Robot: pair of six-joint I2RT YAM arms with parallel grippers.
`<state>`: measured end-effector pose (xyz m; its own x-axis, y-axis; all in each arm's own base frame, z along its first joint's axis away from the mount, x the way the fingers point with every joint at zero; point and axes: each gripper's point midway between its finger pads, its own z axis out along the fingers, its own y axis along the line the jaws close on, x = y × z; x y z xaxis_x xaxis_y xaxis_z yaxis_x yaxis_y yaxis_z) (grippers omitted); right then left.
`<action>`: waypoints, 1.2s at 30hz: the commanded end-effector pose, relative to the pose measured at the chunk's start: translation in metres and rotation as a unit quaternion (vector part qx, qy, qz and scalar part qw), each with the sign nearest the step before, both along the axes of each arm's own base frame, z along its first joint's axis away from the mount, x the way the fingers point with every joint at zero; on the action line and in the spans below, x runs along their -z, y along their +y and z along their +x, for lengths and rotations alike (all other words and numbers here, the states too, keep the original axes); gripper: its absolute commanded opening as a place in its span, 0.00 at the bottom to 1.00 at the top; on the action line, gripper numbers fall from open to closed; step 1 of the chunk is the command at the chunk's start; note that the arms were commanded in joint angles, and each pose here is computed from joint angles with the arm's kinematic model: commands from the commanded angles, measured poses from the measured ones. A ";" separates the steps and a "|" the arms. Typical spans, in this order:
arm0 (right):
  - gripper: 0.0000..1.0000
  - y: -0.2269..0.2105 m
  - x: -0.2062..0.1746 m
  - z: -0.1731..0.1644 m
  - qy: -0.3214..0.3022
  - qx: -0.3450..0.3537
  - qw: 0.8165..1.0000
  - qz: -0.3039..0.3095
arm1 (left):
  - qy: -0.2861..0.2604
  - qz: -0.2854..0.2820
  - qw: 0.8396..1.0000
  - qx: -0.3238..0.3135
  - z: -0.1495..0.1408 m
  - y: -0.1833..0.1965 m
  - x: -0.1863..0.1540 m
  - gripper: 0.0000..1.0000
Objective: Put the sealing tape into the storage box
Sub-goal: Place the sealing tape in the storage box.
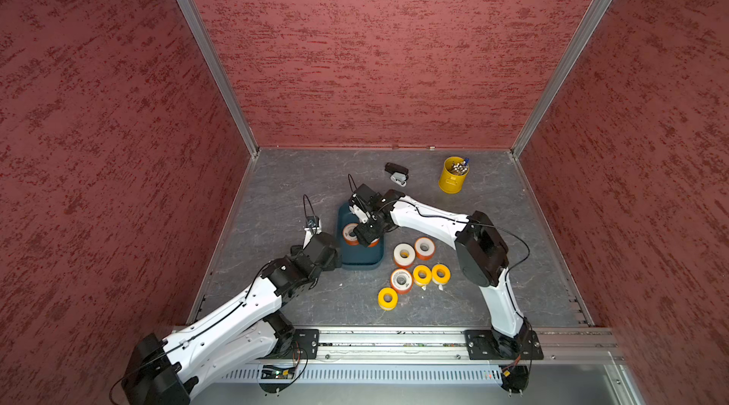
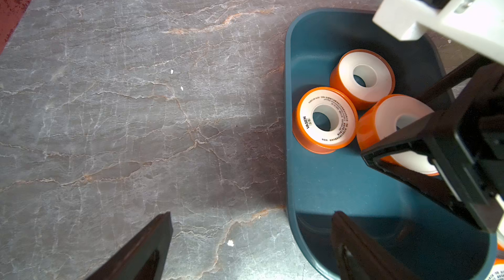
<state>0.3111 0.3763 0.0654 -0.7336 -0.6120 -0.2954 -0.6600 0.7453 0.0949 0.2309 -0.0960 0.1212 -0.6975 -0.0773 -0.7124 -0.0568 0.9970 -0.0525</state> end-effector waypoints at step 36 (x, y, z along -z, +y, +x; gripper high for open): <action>0.68 0.007 -0.016 -0.015 0.005 -0.043 0.999 -0.007 | -0.001 0.004 1.000 -0.006 0.001 0.002 0.001 0.95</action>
